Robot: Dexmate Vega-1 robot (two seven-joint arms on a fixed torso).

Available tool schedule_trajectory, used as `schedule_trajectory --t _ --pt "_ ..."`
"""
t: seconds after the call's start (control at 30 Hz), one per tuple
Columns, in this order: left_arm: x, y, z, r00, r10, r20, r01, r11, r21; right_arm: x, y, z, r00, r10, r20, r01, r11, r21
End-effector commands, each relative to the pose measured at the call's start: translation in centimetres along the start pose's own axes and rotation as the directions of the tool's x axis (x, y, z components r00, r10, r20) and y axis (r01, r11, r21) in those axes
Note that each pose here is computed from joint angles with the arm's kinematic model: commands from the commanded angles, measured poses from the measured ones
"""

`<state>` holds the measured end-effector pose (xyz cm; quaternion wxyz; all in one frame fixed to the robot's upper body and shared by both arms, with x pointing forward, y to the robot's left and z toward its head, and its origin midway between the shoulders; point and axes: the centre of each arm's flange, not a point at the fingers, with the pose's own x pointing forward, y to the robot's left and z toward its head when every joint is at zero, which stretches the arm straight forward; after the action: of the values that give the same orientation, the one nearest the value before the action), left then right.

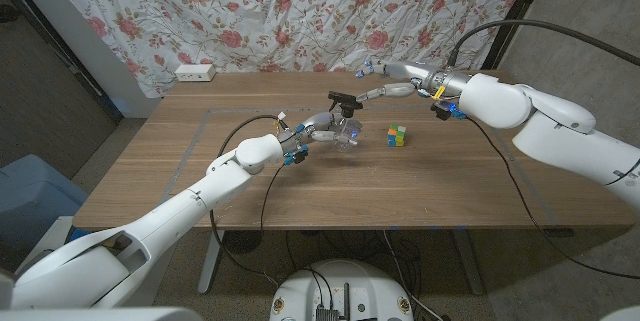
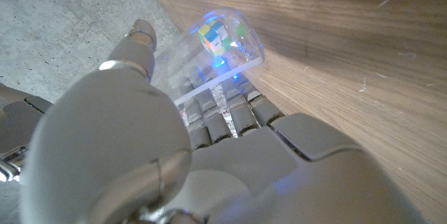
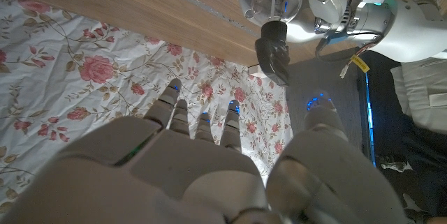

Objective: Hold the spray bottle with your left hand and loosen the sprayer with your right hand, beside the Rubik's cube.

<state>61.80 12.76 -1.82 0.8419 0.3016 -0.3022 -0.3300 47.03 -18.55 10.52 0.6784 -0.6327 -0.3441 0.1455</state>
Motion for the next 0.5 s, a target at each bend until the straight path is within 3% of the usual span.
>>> schedule_trajectory --t 0.03,0.5 --pt "-0.1 -0.2 0.1 1.0 -0.009 0.002 0.009 1.0 0.004 1.3 0.2 1.1 0.999 0.049 -0.003 -0.049 0.997 -0.062" --pt "0.0 -0.3 0.1 1.0 -0.022 0.003 0.022 1.0 0.002 2.5 0.1 1.3 0.996 0.086 -0.023 -0.088 0.99 -0.114"
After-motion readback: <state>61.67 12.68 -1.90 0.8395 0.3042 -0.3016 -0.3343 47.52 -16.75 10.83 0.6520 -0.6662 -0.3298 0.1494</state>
